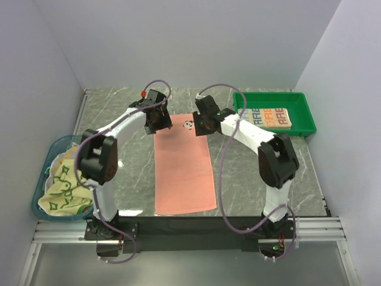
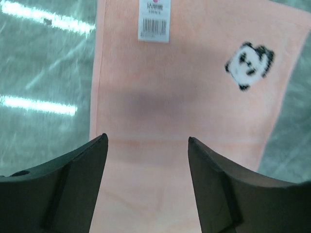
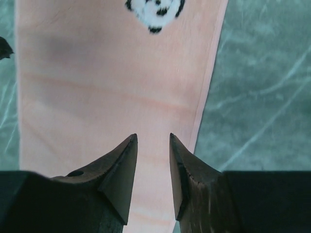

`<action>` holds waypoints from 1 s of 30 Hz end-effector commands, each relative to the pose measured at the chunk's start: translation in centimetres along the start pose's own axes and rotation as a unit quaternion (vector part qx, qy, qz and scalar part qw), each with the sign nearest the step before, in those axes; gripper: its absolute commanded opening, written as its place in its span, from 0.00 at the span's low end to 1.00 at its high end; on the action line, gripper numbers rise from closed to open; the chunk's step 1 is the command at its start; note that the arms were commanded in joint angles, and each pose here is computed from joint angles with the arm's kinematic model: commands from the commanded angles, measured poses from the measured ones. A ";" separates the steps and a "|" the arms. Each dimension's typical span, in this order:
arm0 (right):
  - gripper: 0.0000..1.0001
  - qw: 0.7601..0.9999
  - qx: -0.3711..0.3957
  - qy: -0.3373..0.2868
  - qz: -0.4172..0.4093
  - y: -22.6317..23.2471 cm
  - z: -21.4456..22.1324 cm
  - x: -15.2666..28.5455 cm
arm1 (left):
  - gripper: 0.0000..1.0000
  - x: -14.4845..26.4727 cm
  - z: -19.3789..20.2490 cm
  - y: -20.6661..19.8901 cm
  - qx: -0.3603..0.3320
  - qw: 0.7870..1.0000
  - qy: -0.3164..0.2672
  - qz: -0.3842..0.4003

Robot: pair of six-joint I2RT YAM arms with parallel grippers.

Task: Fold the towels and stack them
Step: Flatten out the crumpled towel

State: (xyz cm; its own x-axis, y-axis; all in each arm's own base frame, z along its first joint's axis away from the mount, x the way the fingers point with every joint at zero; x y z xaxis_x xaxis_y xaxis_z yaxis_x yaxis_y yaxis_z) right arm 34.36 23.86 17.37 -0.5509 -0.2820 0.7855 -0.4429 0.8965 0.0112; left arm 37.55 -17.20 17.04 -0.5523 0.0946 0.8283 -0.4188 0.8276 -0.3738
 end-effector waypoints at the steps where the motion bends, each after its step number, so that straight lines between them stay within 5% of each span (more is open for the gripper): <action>1: 0.40 1.000 0.015 -0.017 0.021 -0.6 -1.6 -2.7 | 0.72 -2.4 -1.1 -0.5 -0.029 0.999 -0.003 -0.016; 16: 0.40 0.997 -0.019 0.071 -0.001 -0.3 4.7 -7.9 | 0.72 -6.2 3.5 3.9 -0.009 0.996 0.059 -0.068; 25: 0.40 0.993 -0.017 0.117 -0.022 0.4 9.9 -4.0 | 0.73 -3.5 7.7 6.5 -0.012 0.993 0.085 -0.079; 30: 0.40 0.994 0.015 0.093 -0.060 0.9 8.9 -1.2 | 0.74 -1.2 7.3 5.8 -0.020 0.995 0.074 -0.058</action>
State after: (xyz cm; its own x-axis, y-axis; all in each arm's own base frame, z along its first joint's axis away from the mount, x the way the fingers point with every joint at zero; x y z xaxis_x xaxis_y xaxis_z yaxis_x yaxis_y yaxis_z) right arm 29.65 22.28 9.05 -0.3824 -0.2863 0.8785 -0.4624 0.8825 0.0863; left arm 31.81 -16.87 9.92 -0.4253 0.0771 0.9018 -0.4316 0.8585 -0.2770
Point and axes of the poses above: each gripper's point midway between its finger pads, its own x axis back along the fingers, its own y axis along the line the jaws close on, z = x × y, the point moved 8 cm from there along x, back along the fingers, and after that the axes turned 13 degrees about x, right-handed, at the moved point
